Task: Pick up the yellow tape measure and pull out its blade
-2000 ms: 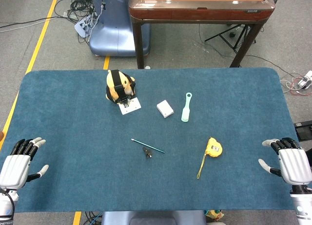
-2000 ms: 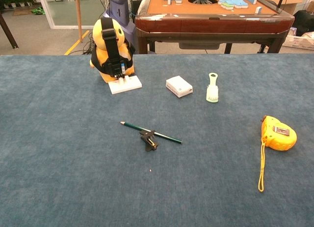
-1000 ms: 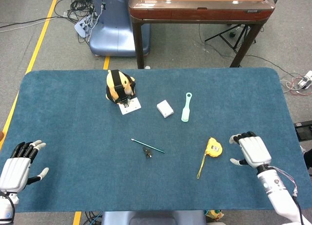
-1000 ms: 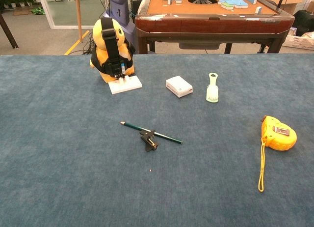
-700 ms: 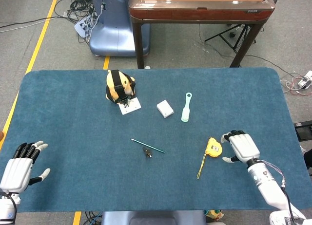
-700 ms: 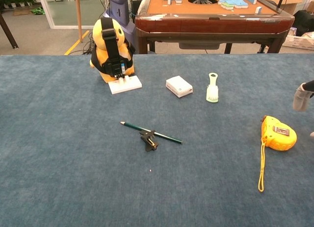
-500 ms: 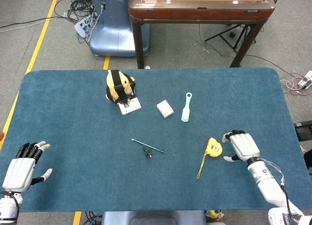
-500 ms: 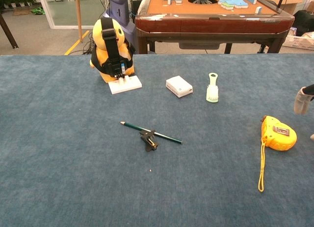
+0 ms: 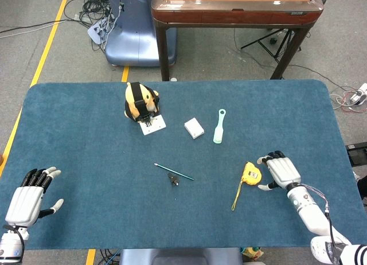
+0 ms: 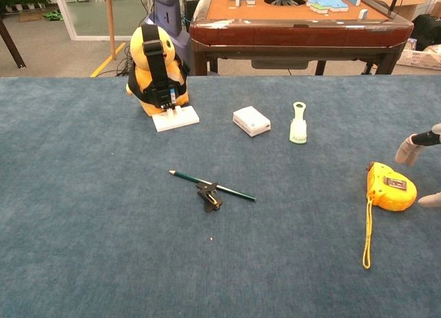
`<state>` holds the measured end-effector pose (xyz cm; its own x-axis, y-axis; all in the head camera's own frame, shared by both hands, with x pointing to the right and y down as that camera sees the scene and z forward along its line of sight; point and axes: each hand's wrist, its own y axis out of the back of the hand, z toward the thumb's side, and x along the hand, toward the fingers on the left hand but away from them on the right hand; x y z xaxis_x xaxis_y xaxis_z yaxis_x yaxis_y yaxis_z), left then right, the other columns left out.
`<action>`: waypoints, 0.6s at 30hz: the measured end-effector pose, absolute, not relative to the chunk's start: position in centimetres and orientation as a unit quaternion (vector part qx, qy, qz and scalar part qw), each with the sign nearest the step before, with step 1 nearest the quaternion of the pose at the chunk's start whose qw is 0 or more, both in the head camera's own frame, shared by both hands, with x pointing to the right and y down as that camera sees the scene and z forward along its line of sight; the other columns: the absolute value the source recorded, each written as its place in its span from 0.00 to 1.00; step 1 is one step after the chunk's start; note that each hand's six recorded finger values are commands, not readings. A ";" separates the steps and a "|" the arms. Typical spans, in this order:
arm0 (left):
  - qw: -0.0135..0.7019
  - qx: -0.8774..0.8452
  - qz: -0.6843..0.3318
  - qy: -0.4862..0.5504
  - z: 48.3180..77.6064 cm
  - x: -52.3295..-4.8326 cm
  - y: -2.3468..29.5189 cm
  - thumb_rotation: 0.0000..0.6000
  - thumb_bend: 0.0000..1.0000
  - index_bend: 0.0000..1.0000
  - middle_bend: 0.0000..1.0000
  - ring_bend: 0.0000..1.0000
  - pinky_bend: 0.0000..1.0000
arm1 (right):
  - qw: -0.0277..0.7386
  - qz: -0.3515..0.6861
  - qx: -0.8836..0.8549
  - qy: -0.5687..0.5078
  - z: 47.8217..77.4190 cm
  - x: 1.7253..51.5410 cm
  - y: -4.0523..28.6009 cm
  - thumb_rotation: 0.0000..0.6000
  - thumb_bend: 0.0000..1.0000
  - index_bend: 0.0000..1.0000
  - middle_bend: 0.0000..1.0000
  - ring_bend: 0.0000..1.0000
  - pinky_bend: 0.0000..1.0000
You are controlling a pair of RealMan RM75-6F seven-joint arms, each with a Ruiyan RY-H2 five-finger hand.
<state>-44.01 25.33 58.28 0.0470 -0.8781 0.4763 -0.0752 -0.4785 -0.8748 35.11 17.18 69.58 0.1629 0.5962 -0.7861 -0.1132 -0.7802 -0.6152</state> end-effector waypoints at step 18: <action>0.338 -0.641 -0.576 0.378 58.4 -43.9 25.6 1.00 0.20 0.21 0.17 0.13 0.07 | 0.282 0.627 -0.713 -0.136 71.2 34.4 17.8 0.82 0.00 0.24 0.25 0.10 0.05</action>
<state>-43.87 25.62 58.35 0.0498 -0.8742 0.4829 -0.0944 -0.4855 -0.8691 34.41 17.76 71.17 0.1761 0.5478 -0.8179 -0.1597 -0.8040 -0.5728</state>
